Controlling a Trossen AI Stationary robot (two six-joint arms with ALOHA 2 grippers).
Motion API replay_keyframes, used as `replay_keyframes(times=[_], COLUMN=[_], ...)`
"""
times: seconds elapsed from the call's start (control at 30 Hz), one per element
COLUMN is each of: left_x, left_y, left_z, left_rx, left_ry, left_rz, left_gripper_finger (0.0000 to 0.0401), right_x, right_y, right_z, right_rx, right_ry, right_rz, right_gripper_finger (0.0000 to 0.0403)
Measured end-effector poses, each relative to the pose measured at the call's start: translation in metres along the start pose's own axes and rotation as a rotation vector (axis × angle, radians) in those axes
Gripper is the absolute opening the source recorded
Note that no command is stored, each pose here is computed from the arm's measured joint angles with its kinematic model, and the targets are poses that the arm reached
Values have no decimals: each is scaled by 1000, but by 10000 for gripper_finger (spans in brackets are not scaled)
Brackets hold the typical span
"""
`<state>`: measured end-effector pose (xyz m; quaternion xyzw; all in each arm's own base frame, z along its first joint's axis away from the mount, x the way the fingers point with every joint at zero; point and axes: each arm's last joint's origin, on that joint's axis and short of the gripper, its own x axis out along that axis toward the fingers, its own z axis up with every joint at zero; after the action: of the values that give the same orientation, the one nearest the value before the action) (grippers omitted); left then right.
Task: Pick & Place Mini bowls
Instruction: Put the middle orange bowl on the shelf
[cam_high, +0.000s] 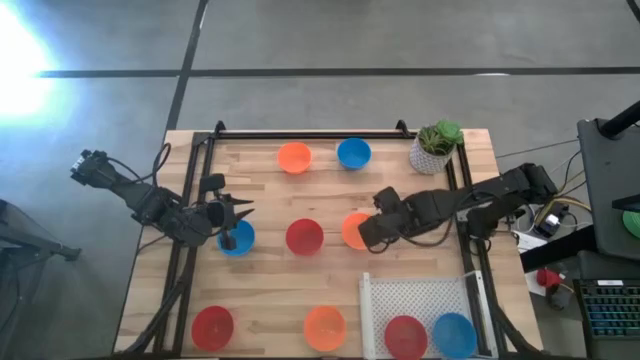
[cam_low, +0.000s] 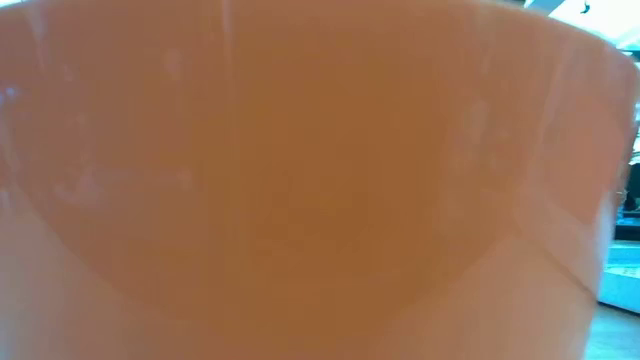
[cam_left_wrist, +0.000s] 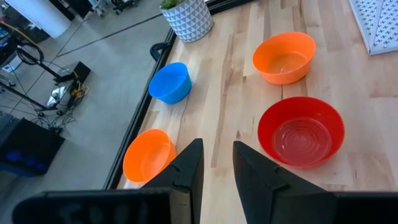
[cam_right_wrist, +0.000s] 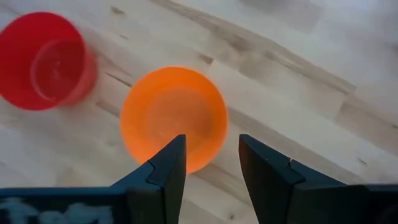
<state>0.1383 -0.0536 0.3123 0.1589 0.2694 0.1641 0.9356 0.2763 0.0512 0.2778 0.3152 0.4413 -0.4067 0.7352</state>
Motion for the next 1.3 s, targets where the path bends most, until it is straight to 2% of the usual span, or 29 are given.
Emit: replay_keyframes(times=[0.17, 0.47, 0.63, 0.83, 1.2, 1.3], left_x=[0, 0, 0, 0, 0, 0], left_y=[0, -3, -3, -3, -3, -4], left_z=[0, 0, 0, 0, 0, -1], left_rx=[-22, -21, -44, -35, -26, -17], left_ry=[1, 16, 17, 16, 16, 19], left_rz=[-6, -108, -108, -108, -111, -127], left_gripper_finger=[85, 85, 85, 85, 85, 85], right_x=[9, 22, 32, 42, 80, 90], right_y=[-7, -19, -25, -30, -25, -29], right_z=[12, 29, 27, 24, 12, 8], right_rx=[-9, 61, 33, 20, 128, 152], right_ry=[20, 25, 156, 182, 108, 104], right_rz=[-28, -78, -67, -83, 90, 100], right_gripper_finger=[144, 145, 139, 138, 136, 134])
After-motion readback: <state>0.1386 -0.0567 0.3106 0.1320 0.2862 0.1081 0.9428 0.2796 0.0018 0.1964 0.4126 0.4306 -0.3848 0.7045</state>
